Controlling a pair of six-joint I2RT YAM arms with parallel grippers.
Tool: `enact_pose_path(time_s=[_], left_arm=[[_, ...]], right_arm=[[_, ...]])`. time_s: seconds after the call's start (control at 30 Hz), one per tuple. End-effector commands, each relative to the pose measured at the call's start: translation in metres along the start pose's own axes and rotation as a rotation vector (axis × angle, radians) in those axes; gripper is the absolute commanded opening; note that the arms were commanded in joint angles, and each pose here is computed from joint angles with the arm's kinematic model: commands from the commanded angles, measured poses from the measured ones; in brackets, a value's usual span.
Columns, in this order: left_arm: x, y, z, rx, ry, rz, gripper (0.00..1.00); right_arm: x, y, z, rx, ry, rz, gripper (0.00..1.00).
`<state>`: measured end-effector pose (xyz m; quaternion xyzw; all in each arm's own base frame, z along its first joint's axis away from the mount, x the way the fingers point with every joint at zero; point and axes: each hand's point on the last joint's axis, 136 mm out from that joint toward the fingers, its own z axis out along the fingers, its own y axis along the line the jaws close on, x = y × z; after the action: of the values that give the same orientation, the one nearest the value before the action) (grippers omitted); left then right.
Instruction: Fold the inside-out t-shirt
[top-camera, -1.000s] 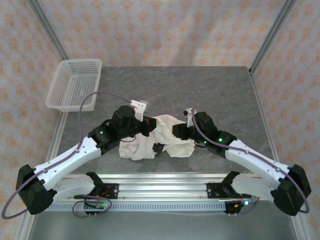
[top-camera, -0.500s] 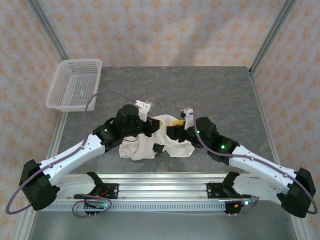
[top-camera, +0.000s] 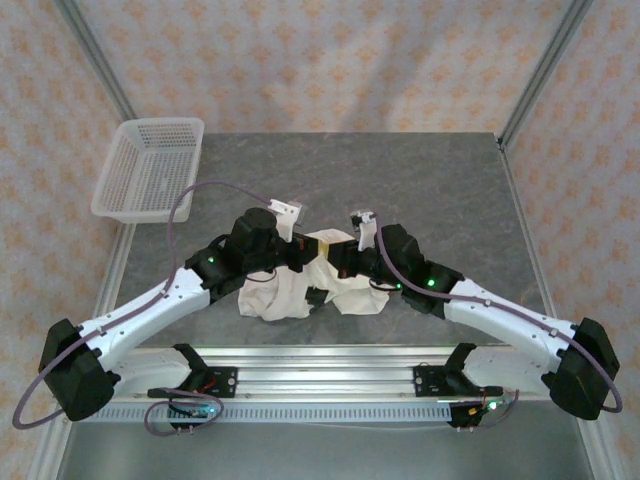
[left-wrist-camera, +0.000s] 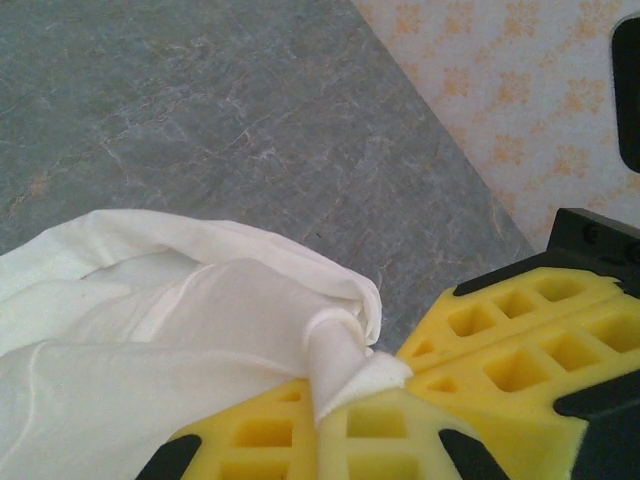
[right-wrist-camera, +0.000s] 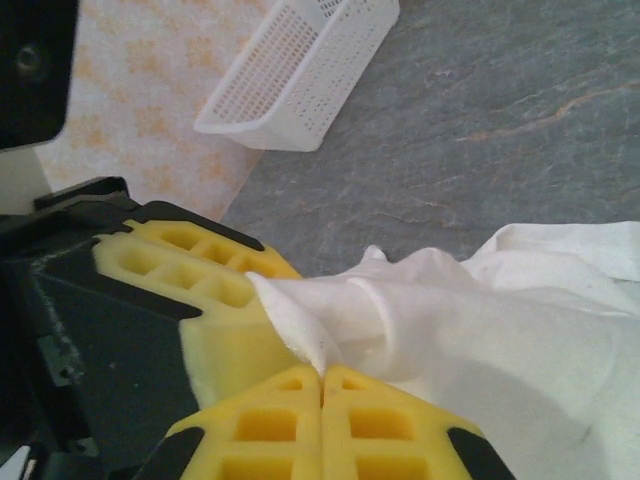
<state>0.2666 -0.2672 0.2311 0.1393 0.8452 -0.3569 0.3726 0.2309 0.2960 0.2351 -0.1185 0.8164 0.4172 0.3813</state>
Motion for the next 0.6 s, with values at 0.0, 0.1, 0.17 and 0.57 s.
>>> enact_pose_path(time_s=[0.0,0.1,0.17,0.57], left_arm=[[-0.024,-0.003,-0.019,-0.026,-0.112,0.025,0.22],[-0.030,0.029,-0.042,-0.181,-0.178,-0.018,0.44],[-0.030,0.046,-0.053,-0.226,-0.185,-0.073,0.48],[0.049,0.049,0.030,0.025,0.258,-0.323,0.79]], right_arm=[[-0.017,-0.002,-0.014,0.049,-0.053,-0.018,0.00],[-0.022,-0.005,-0.027,0.040,-0.083,-0.010,0.00],[-0.018,-0.013,-0.036,0.053,-0.082,-0.006,0.00],[0.009,-0.022,-0.045,0.027,0.013,0.017,0.00]])
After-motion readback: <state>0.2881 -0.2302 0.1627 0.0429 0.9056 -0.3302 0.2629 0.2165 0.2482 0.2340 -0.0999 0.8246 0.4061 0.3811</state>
